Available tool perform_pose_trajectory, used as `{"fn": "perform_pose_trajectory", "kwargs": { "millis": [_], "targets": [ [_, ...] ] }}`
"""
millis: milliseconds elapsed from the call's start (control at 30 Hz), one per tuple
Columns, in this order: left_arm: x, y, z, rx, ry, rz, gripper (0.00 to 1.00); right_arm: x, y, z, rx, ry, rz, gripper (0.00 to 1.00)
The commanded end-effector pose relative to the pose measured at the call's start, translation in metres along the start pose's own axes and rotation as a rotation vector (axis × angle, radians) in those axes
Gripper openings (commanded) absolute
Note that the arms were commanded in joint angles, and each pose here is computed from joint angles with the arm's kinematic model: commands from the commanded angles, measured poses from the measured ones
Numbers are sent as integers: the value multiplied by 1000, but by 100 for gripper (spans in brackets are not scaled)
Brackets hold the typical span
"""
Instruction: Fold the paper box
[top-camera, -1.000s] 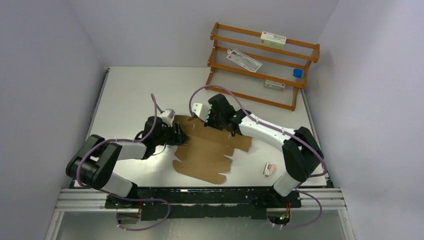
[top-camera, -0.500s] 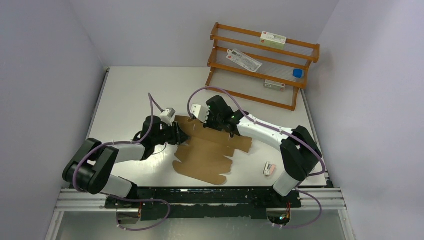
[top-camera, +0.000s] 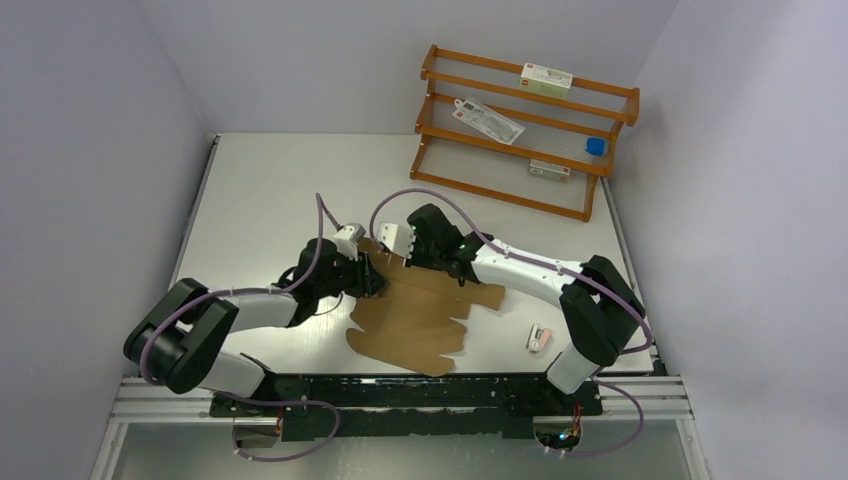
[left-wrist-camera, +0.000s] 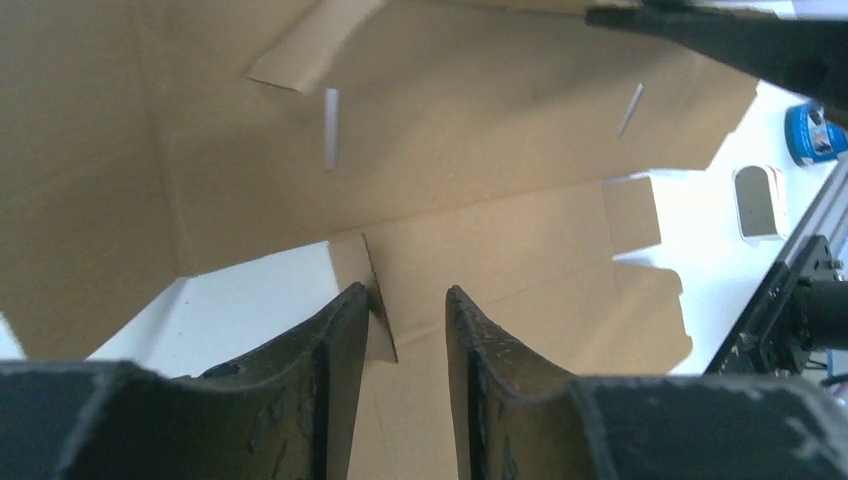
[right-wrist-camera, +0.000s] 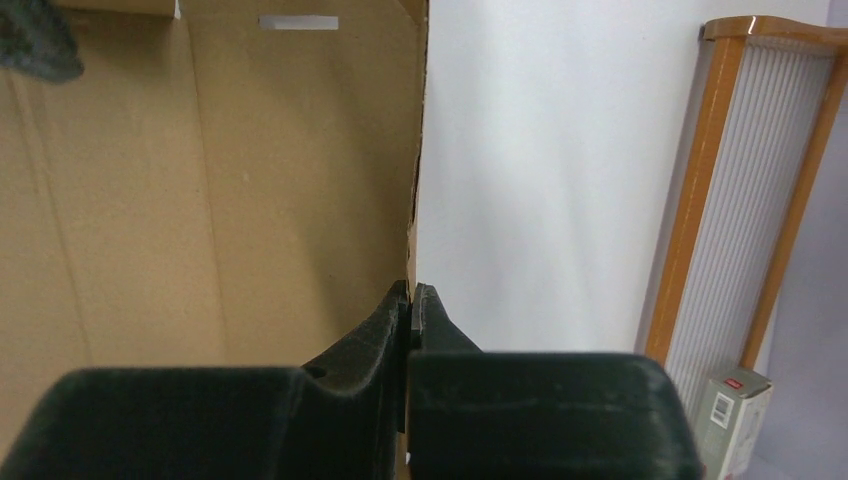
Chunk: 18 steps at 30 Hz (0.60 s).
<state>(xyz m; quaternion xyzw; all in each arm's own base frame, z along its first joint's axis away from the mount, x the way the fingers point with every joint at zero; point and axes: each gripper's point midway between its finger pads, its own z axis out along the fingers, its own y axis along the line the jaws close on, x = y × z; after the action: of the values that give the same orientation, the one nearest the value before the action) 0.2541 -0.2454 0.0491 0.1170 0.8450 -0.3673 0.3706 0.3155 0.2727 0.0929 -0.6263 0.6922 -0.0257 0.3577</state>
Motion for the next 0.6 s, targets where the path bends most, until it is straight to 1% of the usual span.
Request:
{"fn": "perform_pose_trajectory", "kwargs": {
  "millis": [0, 100, 267, 367, 433, 567],
  "targets": [
    [-26, -5, -1, -13, -86, 50, 43, -3, -8, -12, 82, -7, -78, 0],
    [-41, -8, -10, -35, -112, 76, 50, 2, -11, -16, 110, 15, -118, 0],
    [-101, -9, -39, -131, -282, 143, 62, 1, -15, -24, 131, 18, -155, 0],
    [-129, 1, -52, -174, -339, 127, 64, -1, -18, -29, 142, 22, -172, 0],
    [-135, 10, -52, -177, -349, 92, 65, -3, -20, -31, 145, 24, -180, 0],
    [-128, 37, -39, -190, -299, 47, 66, -4, -21, -33, 155, 26, -195, 0]
  ]
}}
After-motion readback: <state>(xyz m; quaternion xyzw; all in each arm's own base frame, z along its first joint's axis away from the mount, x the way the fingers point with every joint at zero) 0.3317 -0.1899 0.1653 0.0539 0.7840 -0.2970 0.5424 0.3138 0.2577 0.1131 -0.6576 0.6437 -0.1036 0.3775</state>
